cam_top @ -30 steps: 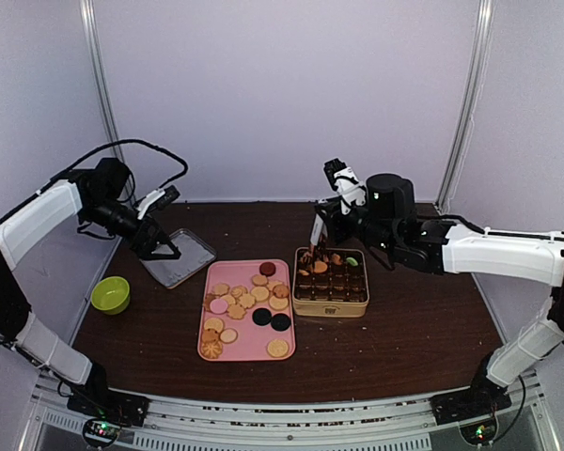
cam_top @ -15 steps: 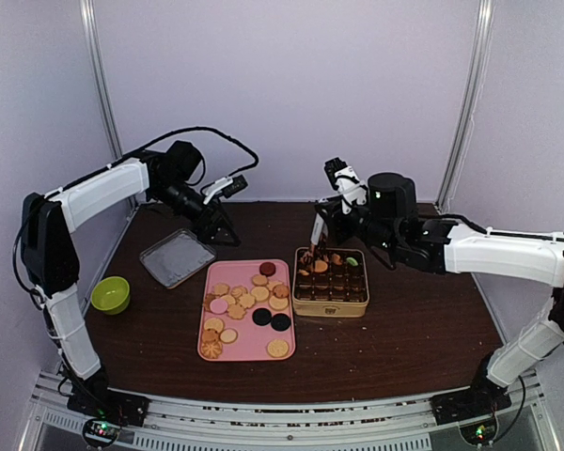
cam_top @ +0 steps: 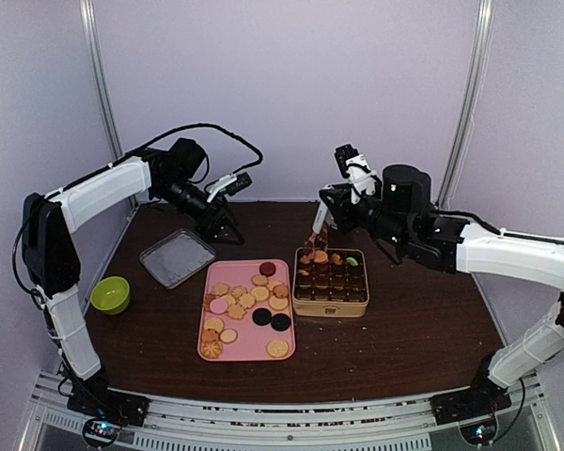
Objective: Pack the cookies
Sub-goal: Place the fake cookies in the empty pocket of the box.
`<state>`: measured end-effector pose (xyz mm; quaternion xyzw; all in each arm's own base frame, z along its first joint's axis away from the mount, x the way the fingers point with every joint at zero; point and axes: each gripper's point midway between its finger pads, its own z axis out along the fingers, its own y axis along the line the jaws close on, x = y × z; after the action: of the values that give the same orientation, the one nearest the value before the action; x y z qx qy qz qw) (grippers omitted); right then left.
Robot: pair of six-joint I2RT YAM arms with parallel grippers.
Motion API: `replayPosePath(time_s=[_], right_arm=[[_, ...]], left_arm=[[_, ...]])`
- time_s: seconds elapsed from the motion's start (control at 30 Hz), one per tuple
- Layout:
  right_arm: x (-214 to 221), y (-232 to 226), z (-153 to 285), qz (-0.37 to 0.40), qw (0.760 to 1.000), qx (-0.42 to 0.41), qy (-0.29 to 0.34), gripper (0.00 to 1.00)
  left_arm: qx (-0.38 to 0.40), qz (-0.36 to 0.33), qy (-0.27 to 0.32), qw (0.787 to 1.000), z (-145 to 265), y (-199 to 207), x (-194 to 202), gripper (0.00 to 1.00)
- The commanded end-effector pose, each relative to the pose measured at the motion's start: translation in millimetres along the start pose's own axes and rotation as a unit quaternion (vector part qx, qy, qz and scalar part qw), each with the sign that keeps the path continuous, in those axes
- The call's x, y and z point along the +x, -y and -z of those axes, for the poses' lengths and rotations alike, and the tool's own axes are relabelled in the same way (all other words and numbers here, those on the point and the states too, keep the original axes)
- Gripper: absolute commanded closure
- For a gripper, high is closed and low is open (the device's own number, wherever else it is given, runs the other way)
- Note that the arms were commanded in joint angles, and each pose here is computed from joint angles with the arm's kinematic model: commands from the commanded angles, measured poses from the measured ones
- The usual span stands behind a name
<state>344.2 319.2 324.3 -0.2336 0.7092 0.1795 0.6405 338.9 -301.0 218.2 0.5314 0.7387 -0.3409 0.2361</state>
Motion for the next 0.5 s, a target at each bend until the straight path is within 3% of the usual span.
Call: replayPosePath(time_s=[0.0,0.27,0.47], right_arm=[[6,-4,-4,0.0,1.0,-0.004,0.006,0.78],[29,-7,-10,-0.005,1.0,-0.009,-0.013,0.76],[27,-9,-7,-0.019,1.0,-0.016,-0.008,0.75]], left_arm=[[0.012,-0.017,0.009,1.0,-4,5,-4,0.02],[0.037,-0.033,0.01,0.999,-23,8,-13,0.02],[0.083,-0.084,0.043,0.992,-45,19,-48,0.02]])
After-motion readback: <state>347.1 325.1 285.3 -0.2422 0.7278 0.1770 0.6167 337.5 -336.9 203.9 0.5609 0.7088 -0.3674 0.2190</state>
